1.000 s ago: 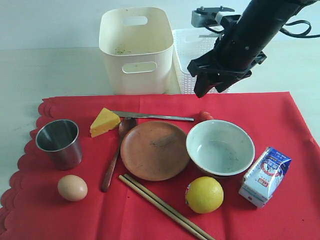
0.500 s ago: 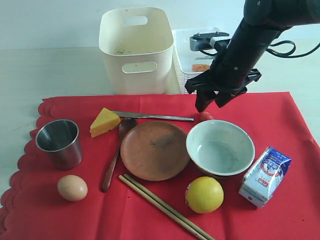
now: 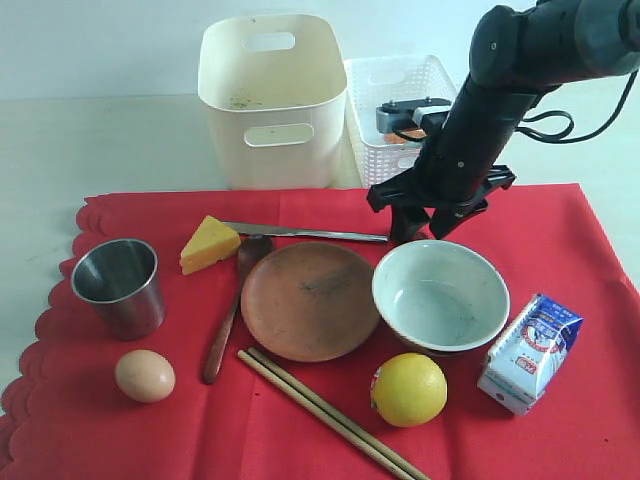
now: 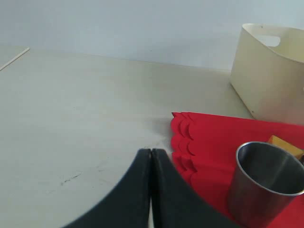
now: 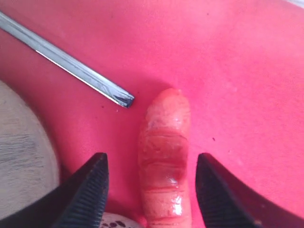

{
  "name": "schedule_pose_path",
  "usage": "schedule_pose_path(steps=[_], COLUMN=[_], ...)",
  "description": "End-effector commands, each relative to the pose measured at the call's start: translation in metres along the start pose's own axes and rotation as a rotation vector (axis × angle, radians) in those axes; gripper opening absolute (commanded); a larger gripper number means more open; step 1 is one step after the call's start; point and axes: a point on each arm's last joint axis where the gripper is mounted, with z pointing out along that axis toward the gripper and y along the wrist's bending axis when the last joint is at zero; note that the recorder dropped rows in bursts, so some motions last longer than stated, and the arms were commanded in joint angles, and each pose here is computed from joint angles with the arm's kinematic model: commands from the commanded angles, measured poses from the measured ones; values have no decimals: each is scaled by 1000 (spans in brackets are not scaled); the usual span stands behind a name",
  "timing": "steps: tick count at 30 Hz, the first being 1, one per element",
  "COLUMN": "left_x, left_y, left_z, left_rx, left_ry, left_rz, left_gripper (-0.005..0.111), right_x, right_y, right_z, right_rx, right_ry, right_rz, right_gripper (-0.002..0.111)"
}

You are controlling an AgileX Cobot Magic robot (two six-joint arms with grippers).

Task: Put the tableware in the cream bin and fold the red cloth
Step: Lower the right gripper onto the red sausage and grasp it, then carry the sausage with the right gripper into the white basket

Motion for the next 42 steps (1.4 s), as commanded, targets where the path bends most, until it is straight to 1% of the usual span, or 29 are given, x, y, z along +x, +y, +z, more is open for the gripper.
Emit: schedule_pose_path(steps=[1,5,7,10,12,13,14,17,26,35,42], left_x=[0,0,0,0,0,0,0,0,0,0,0], left_y=[0,0,0,0,0,0,0,0,0,0,0], left_z=[0,0,0,0,0,0,0,0,0,0,0], left_rx=[7,7,7,7,7,7,7,7,7,7,7], left_ry=[-6,-6,-6,-6,-6,-6,-6,-6,-6,-6,-6], left_rz=[-1,-1,-1,-1,-1,-1,-1,-1,-1,-1,-1], left_gripper=[1,1,1,1,1,1,1,1,1,1,1], right_x=[0,1,1,0,-1,-1,-1,-1,-9,-21,-23], right_y=[-2,-3,-4,-4,-4,-4,-4,-4,0,15,22], right_z=[7,14,16,16,16,16,15,10,-21,-96,-133], right_rx=[6,6,9,12,13,13,20,32,56,58,62], right_ry=[12,29,29,21,16,16,15,5,-79,-271,-385], right_rz=[1,4,4,2,1,1,-6,-18,-52,-83,-101], right_gripper=[54,50,42,25,15,12,6,0,0,0,0])
